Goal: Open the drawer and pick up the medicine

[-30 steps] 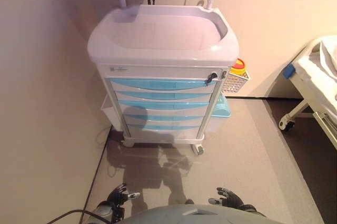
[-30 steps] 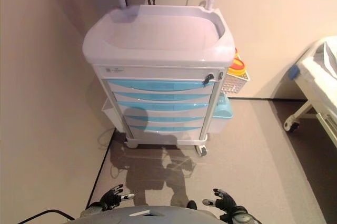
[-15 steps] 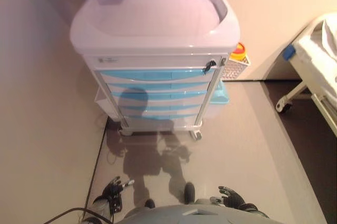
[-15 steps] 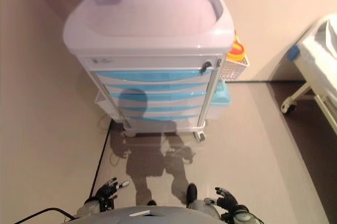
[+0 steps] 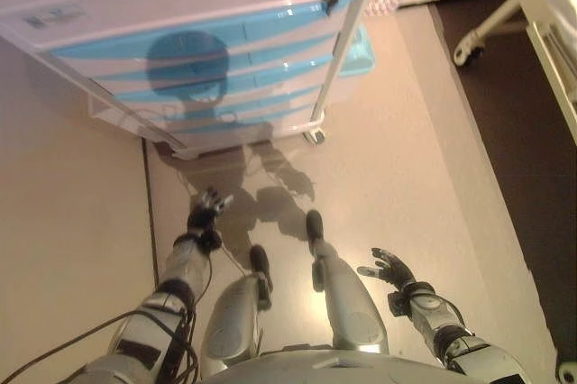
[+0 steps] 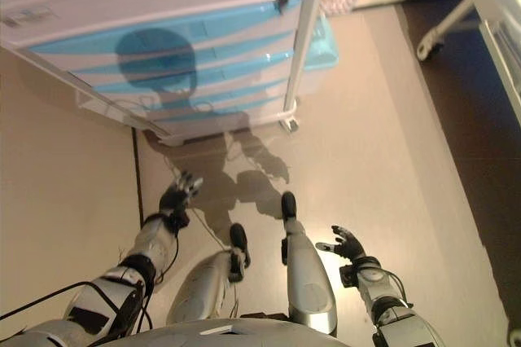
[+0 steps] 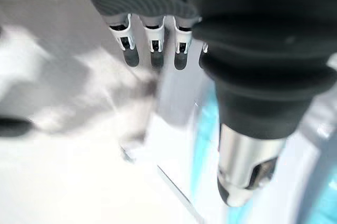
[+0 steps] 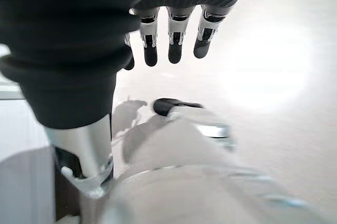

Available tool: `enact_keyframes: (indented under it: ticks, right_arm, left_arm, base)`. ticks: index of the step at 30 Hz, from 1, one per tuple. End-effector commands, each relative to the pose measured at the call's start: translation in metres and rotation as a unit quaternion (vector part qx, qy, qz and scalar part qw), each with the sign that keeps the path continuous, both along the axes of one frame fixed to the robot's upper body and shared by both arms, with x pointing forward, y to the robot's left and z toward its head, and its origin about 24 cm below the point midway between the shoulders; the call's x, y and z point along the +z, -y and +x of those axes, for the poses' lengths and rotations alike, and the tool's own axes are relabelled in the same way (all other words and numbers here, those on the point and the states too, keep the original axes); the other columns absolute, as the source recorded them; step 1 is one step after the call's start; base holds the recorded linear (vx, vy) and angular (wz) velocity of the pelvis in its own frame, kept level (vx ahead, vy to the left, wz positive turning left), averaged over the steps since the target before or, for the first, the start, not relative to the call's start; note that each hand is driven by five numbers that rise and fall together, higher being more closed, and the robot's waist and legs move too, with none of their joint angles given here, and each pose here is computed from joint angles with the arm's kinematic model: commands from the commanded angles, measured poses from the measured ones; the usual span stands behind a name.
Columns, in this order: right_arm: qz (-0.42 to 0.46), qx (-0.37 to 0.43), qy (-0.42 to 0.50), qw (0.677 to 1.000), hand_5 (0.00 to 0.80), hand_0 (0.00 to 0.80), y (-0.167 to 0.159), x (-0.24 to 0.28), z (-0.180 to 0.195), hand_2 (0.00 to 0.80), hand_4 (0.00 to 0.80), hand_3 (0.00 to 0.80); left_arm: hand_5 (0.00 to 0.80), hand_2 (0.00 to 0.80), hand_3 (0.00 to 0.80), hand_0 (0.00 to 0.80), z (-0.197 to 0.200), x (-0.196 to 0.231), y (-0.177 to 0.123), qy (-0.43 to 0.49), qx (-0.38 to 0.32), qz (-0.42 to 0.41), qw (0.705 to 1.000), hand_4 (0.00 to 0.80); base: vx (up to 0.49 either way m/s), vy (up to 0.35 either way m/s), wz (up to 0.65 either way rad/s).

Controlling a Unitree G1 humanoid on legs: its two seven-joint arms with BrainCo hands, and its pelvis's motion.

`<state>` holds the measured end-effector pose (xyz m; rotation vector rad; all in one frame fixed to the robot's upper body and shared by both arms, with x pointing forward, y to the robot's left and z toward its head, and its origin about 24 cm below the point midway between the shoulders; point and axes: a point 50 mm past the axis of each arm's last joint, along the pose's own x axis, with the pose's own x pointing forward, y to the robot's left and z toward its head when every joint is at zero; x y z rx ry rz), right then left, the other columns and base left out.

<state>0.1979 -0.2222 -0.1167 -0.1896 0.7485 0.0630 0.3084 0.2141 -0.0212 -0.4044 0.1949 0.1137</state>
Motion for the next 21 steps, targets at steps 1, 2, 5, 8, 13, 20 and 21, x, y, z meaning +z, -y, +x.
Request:
enact_keyframes:
  ticks: [1,2,5,8,13,20,21]
  right_arm:
    - [-0.004,0.017,0.020,1.000,0.000,0.000,0.003,0.003,-0.004,0.000,0.000,0.000]
    - [-0.002,0.017,0.024,1.000,0.000,0.000,0.003,0.004,-0.004,0.000,0.000,0.000]
    - [0.005,0.016,0.029,0.999,0.000,0.000,0.003,0.005,-0.005,0.000,0.000,0.000]
    - [0.015,0.013,0.028,0.999,0.000,0.000,-0.001,0.003,-0.008,0.000,0.000,0.000]
    - [0.030,0.027,0.024,0.999,0.000,0.000,-0.008,-0.001,-0.016,0.000,0.000,0.000]
    - [0.042,0.032,0.025,0.998,0.000,0.000,-0.011,-0.004,-0.023,0.000,0.000,0.000]
    - [0.042,0.033,0.025,0.998,0.000,0.000,-0.012,-0.004,-0.024,0.000,0.000,0.000]
  left_arm:
    - [0.000,0.000,0.000,0.000,0.020,0.046,-0.017,0.116,0.016,-0.011,0.993,0.000]
    - [0.000,0.000,0.000,0.000,0.028,0.062,-0.020,0.144,0.013,-0.016,0.989,0.000]
    - [0.000,0.000,0.000,0.000,0.043,0.097,-0.023,0.221,-0.002,-0.084,0.972,0.000]
    - [0.000,0.000,0.000,0.000,0.050,0.119,-0.022,0.279,-0.021,-0.138,0.950,0.000]
    - [0.000,0.000,0.000,0.000,0.063,0.181,-0.026,0.422,-0.060,-0.260,0.866,0.000]
    - [0.000,0.000,0.000,0.000,0.065,0.254,-0.030,0.554,-0.116,-0.296,0.770,0.000]
    - [0.000,0.000,0.000,0.000,0.065,0.260,-0.031,0.564,-0.120,-0.299,0.761,0.000]
  base:
    - [-0.044,-0.038,-0.21]
    - [-0.052,-0.038,-0.11]
    - [-0.018,-0.021,-0.15]
    - [0.021,-0.025,-0.12]
    - [0.041,-0.078,-0.02]
    - [0.008,-0.070,-0.03]
    - [0.005,-0.039,-0.06]
